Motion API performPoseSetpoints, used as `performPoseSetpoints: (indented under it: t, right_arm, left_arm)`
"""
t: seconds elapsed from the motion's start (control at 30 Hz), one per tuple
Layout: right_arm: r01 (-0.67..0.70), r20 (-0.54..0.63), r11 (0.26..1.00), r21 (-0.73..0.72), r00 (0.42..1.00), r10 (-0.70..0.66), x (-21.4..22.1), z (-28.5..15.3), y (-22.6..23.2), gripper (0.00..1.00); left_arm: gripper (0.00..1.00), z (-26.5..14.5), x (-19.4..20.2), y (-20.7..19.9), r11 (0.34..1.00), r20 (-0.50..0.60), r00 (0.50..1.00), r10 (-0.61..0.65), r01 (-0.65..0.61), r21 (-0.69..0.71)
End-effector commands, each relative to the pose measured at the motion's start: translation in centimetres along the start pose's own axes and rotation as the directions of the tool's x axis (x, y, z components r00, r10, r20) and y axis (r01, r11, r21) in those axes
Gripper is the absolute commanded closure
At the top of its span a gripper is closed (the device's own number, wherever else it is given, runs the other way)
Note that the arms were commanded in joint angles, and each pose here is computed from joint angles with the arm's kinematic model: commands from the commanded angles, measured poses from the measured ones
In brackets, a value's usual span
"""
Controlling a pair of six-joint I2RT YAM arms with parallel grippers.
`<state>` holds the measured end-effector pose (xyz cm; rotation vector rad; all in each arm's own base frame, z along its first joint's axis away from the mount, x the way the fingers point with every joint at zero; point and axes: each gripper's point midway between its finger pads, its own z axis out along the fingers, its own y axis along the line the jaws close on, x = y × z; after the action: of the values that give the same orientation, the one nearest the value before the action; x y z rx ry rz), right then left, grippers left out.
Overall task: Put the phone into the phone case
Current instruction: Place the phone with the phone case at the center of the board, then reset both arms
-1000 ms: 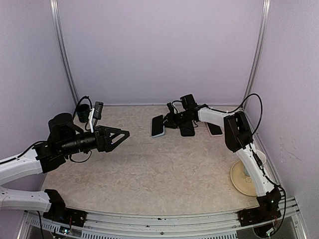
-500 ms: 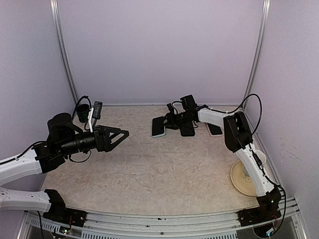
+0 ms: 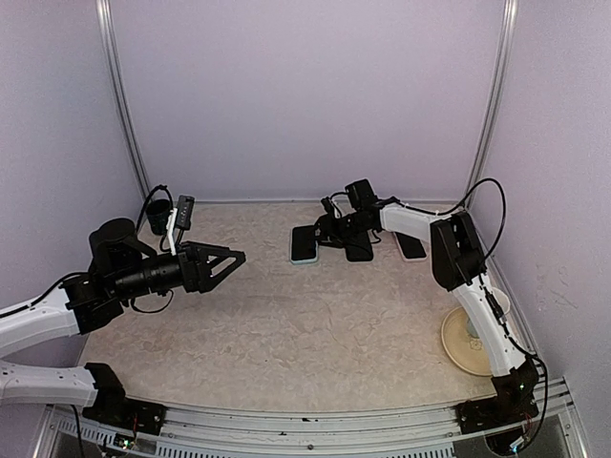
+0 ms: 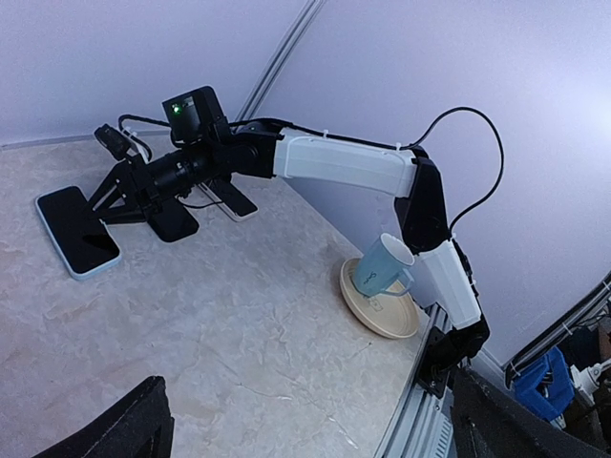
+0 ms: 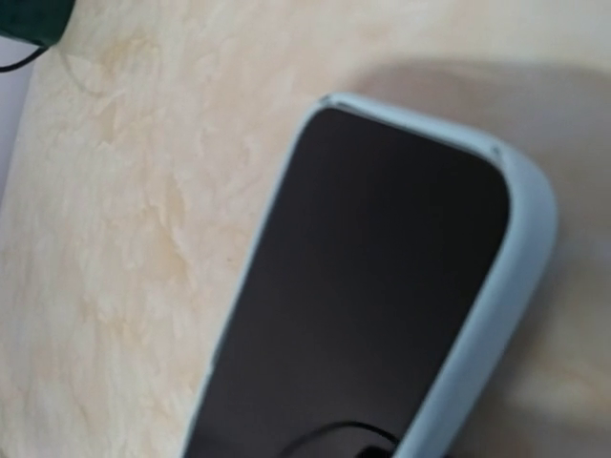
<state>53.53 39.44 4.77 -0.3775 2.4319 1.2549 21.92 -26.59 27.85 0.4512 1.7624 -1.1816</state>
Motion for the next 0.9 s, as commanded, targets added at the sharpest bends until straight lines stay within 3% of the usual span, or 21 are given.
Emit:
performPoseSetpoints:
  t: [0.0, 0.5, 0.6, 0.67, 0.87]
  right_arm:
    - [0.043, 0.019, 0.998, 0.052, 0.999, -0.044, -1.0, -1.8, 1.6, 0.47]
    - [0.139, 0.016, 0.984, 0.111, 0.99, -0.142, -1.6, -4.8, 3.8, 0.34]
    - [0.19, 0.016, 0.974, 0.122, 0.981, -0.194, -1.6, -6.2, 5.3, 0.26]
    - [0.22, 0.015, 0.966, 0.133, 0.974, -0.224, -1.3, -7.1, 6.2, 0.01]
    - [0.291, 0.035, 0.939, 0.184, 0.953, -0.302, 0.5, -10.8, 8.7, 0.0]
  left_arm:
    - [0.01, -0.4, -0.3, 0.1, 1.0, 0.026, 1.0, 0.002, -0.002, -0.004]
    - [0.01, -0.6, -0.7, 0.1, 1.0, 0.036, 0.999, 0.013, -0.012, -0.014]
    - [0.01, -0.6, -0.9, 0.2, 1.0, 0.039, 0.999, 0.022, -0.021, -0.022]
    - [0.01, -0.6, -1.0, 0.3, 0.999, 0.036, 0.999, 0.031, -0.03, -0.034]
    - [0.01, -0.9, -1.8, 0.7, 0.996, 0.039, 0.998, 0.059, -0.056, -0.066]
